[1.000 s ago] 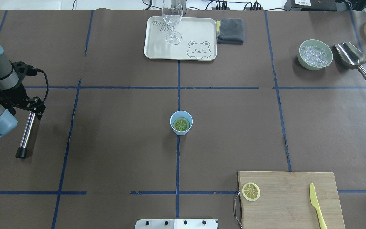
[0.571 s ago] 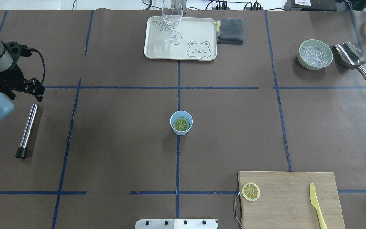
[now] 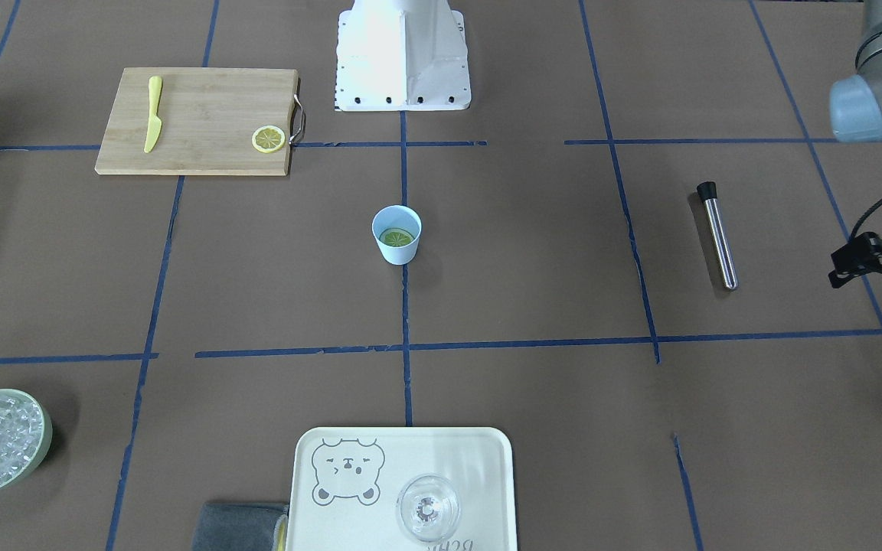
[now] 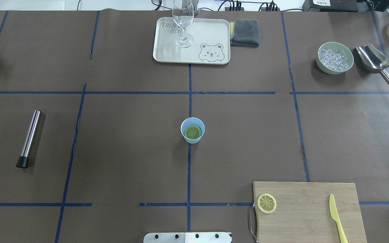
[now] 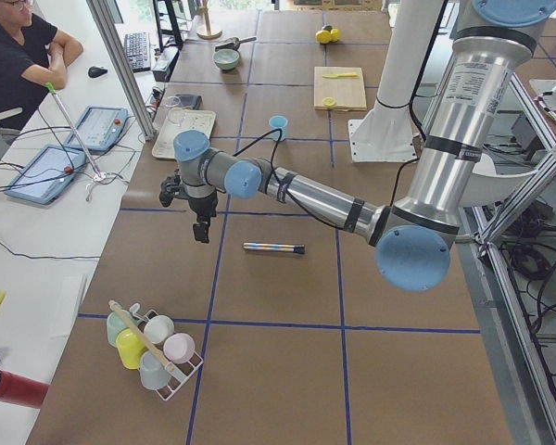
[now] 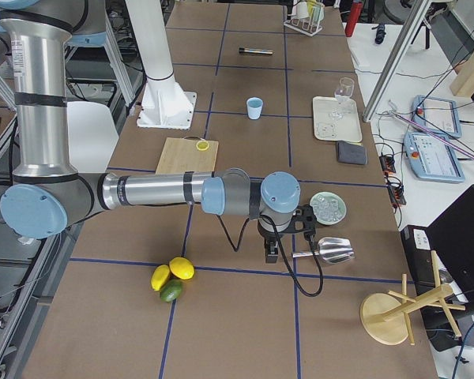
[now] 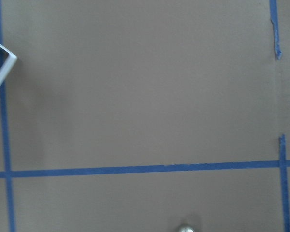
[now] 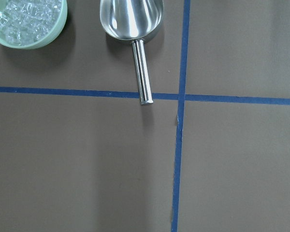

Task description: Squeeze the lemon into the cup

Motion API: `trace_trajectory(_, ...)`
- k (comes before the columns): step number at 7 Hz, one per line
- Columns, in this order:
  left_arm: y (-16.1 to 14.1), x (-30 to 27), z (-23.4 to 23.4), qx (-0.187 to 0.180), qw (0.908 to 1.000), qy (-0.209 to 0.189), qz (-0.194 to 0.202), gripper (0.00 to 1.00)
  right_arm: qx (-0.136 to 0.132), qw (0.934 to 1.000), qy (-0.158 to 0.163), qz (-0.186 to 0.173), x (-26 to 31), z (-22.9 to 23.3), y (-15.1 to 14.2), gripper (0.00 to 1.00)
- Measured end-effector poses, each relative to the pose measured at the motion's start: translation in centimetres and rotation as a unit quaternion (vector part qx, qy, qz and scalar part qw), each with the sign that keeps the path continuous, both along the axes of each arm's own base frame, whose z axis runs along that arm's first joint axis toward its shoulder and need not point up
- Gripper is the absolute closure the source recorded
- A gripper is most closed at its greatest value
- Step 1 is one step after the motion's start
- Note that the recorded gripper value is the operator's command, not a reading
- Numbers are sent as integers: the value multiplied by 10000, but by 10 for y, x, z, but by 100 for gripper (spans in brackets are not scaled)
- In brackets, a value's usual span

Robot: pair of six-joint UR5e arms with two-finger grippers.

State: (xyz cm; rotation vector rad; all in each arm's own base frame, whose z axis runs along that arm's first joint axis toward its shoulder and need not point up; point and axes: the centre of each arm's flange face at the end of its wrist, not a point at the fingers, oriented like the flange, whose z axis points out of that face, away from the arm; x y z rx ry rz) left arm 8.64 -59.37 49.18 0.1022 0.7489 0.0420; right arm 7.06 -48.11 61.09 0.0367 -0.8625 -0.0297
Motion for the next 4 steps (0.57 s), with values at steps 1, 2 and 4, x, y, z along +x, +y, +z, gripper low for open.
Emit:
trace_trajectory(1,8,-34,17,150,9999,-20,32,0,-14,10000,2,8,0,0,-1,0)
trace_trajectory(2,24,-68,41,314,9994,39,163,0,-29,10000,0,29,0,-1,-2,0)
trace_trajectory(4,66,-121,89,522,9980,263,221,0,-36,10000,3,45,0,-2,-2,0)
